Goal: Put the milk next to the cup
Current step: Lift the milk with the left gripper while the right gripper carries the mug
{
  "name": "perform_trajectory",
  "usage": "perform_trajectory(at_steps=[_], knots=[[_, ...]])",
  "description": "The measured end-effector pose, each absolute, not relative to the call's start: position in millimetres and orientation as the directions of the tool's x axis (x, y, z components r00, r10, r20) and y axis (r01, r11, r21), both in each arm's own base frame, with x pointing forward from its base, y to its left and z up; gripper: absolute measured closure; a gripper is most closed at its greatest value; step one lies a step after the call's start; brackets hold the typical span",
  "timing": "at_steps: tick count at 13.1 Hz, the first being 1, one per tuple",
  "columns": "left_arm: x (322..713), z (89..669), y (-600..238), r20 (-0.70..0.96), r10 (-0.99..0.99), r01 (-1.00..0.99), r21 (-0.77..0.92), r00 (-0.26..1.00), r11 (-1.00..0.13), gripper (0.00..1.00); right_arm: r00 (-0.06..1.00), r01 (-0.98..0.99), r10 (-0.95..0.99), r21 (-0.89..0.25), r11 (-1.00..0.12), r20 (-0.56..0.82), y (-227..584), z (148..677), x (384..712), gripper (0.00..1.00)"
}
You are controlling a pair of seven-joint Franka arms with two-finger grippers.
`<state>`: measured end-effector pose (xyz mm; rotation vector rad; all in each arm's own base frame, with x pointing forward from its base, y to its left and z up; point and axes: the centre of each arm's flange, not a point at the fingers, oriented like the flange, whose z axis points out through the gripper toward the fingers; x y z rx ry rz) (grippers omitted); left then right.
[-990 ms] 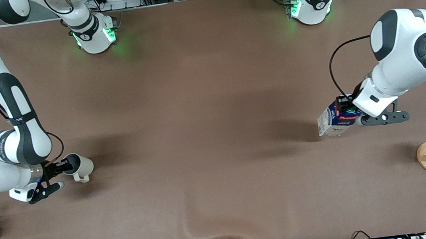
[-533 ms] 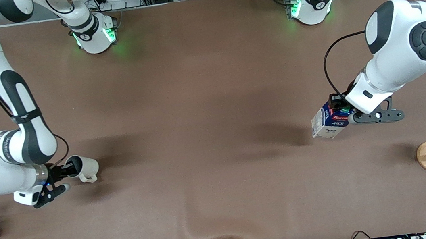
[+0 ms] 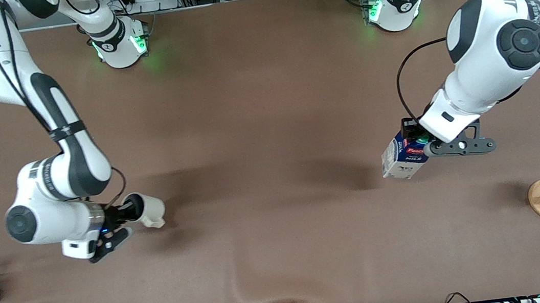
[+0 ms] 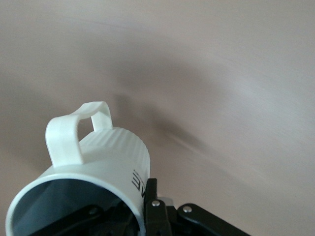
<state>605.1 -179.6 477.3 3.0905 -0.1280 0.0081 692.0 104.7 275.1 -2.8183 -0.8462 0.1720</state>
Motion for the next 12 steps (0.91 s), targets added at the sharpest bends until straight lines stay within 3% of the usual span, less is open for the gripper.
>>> perform_trajectory(at_steps=[12], knots=[[586.2, 491.5, -188.2, -0.101, 0.022, 0.023, 0.009, 0.995, -1.000, 0.58, 0.543, 0.838, 0.833, -0.116, -0.533, 0.101, 413.9, 257.6, 623.7, 0.95]])
